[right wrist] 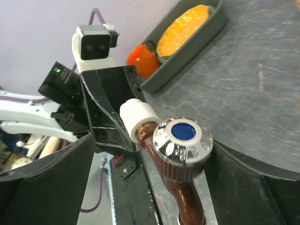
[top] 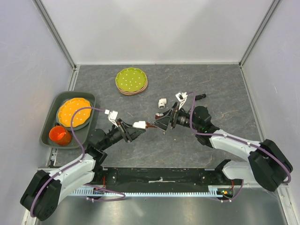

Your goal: Install the water faucets

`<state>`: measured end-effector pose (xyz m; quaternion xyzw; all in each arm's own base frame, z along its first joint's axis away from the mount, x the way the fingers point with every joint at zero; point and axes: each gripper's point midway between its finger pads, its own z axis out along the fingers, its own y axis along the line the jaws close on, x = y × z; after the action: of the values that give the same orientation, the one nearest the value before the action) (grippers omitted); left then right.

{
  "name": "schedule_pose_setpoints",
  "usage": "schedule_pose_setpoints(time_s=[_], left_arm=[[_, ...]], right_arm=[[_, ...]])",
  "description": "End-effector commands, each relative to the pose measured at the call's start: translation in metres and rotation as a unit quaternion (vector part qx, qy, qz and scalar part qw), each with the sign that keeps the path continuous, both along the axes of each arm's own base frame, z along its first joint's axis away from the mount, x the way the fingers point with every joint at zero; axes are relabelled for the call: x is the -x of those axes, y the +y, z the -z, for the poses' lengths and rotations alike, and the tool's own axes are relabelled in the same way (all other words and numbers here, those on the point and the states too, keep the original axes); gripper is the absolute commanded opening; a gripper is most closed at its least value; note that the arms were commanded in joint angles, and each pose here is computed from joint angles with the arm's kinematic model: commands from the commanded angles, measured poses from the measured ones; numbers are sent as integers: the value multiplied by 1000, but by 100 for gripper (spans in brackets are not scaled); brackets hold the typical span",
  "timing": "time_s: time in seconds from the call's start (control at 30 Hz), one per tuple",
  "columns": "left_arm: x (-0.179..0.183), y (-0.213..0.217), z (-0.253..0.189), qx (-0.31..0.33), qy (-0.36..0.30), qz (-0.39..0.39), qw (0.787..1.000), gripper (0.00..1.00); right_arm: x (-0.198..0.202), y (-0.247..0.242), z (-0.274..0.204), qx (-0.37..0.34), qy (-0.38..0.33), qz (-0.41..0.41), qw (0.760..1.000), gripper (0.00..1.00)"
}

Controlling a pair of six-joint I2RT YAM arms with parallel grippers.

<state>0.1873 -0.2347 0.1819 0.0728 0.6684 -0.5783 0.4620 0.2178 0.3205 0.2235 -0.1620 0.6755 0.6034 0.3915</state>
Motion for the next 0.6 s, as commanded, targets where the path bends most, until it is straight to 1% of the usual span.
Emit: schedule_pose_setpoints(time_s=[0.0,0.03,0.07,0.13,0.17,0.23,0.27,0.37,0.43,0.57], left_arm=[[-8,2,-18,56,27,-23,998,2],[-10,3,-17,55,36,-27,997,2],[-12,3,-15,55,43,-33,997,2],[-15,4,-13,57,61,-41,996,2],[-16,5,-13,57,63,-43,995,2],[-16,5,-16,61,66,-47,995,2],[-17,5,-14,59,72,-47,995,2],[-18,5,-14,55,78,-48,994,2],[-16,3,-17,53,68,-41,995,2],[-10,1,-23,49,41,-21,998,2]], right_arm=[[-24,-18,-5,59,-61,77,993,98],[-29,-25,-9,65,-74,103,990,98],[-32,-31,0,96,-86,113,985,98],[-41,-44,-1,122,-101,153,975,98],[-43,-50,7,149,-109,161,970,98],[-47,-61,9,170,-118,186,961,98],[-46,-63,13,181,-127,184,958,98],[-42,-65,7,168,-151,181,957,98],[-40,-66,1,153,-163,185,957,98],[-43,-63,-1,152,-163,184,957,98]])
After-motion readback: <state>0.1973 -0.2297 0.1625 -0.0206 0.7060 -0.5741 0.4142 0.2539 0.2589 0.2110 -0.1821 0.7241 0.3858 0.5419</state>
